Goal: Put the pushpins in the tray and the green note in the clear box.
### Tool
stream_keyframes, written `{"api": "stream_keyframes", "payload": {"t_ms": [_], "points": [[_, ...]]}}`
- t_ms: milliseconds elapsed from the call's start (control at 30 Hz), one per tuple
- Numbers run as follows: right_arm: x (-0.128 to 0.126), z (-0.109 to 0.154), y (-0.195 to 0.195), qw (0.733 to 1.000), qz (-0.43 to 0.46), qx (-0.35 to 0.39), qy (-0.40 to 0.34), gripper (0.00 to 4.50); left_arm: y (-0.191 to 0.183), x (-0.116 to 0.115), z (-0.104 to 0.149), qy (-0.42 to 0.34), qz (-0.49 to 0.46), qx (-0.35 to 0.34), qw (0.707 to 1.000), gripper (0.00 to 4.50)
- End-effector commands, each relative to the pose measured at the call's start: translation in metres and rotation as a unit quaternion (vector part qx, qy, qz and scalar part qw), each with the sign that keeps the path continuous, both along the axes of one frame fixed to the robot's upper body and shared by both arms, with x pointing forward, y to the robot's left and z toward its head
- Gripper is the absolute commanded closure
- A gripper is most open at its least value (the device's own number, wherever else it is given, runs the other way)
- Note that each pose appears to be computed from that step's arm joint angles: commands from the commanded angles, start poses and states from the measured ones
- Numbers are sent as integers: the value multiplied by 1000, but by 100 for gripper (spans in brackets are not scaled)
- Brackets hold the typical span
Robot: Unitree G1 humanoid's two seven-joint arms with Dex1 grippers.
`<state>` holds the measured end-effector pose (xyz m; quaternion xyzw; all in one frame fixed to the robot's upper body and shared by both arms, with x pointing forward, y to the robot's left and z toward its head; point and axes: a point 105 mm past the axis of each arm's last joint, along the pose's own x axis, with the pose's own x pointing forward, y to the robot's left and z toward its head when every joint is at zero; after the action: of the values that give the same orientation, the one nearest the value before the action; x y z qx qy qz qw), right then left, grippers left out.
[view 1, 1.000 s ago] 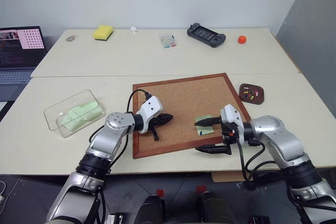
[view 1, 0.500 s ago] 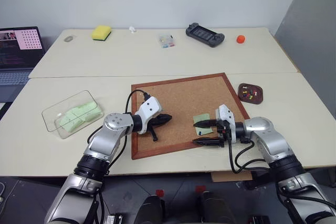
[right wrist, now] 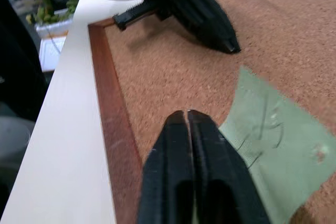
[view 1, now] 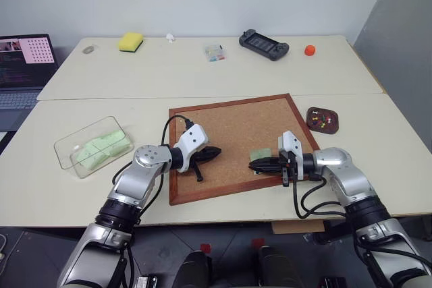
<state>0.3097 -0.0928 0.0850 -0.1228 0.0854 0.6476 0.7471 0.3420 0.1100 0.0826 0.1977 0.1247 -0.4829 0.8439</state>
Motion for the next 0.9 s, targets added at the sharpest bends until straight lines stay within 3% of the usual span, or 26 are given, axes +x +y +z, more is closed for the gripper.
{"api": "stream_keyframes", "payload": {"t_ms": [33, 133, 400, 900], "points": [[-1, 5, 1, 1000, 10, 2, -15, 446, 8, -6, -21, 36, 6, 28, 999, 450], [-1, 8, 1, 1000, 8, 13, -3, 446, 8, -6, -21, 36, 5, 29, 999, 450], [2, 8, 1, 1000, 1, 7, -15, 305, 7, -8, -22, 38, 2, 29, 999, 450], [4, -2, -2, 1000, 4, -16, -23, 305, 9, -8, -23, 38, 7, 30, 999, 450]]}}
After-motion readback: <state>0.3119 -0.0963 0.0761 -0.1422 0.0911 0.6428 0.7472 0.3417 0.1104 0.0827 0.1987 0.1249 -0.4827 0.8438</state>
